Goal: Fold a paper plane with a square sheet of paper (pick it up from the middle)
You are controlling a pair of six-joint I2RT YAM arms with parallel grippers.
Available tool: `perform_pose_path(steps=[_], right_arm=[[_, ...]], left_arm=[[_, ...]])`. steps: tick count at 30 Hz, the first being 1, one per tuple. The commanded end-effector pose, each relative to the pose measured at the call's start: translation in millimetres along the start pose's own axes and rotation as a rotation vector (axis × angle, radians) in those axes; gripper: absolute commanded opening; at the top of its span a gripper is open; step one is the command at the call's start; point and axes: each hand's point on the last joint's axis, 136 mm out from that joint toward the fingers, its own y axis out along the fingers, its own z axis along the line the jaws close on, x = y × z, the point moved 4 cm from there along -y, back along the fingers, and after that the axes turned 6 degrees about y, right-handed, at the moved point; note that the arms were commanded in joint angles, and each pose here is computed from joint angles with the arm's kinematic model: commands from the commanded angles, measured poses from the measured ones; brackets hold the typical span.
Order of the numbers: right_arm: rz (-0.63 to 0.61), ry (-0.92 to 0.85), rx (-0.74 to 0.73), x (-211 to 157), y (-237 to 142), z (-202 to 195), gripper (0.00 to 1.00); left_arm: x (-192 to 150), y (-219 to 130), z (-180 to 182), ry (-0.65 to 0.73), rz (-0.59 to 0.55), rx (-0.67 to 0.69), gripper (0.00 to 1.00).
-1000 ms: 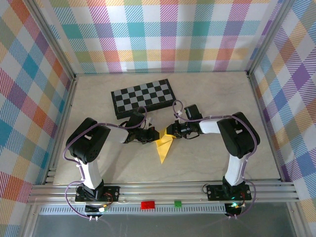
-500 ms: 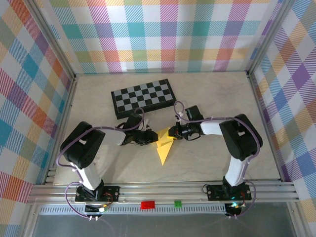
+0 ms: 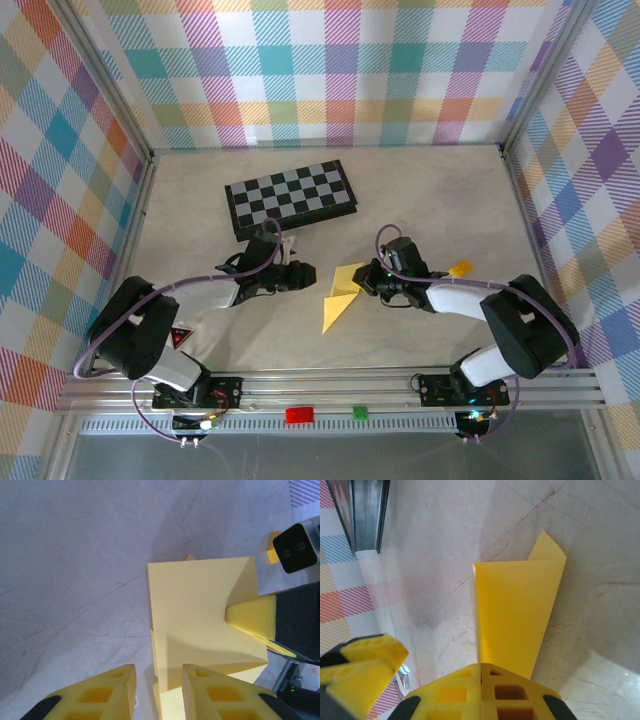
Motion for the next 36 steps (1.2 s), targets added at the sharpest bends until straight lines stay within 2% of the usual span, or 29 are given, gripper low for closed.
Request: perform_pose_path(steps=[1, 8, 18, 31, 36], right_arm=[[-0.086, 0.063, 0.004, 4.8, -0.6, 5.6, 0.0], [-0.071, 0.063, 0.007, 0.3, 7.0, 12.1, 0.0], [-0.066, 0.058, 0.005, -0.3, 7.5, 13.6, 0.0], [-0.07, 0.052, -0.006, -0.1, 7.9, 10.8, 0.0], [-0.07, 0.052, 0.0, 0.0, 7.7, 11.8, 0.0]], left_arm=[[-17.3, -5.3, -7.7, 0.155, -0.003, 0.064, 0.32], [-53.2, -0.6, -22.4, 0.426, 0.031, 0.181, 0.38], [-73.7, 17.2, -35.5, 0.629, 0.082, 0.254, 0.39], [-73.3, 18.6, -57.9, 0.71, 0.038, 0.288, 0.46], [-79.7, 28.8, -54.5, 0.738, 0.098, 0.309, 0.42]])
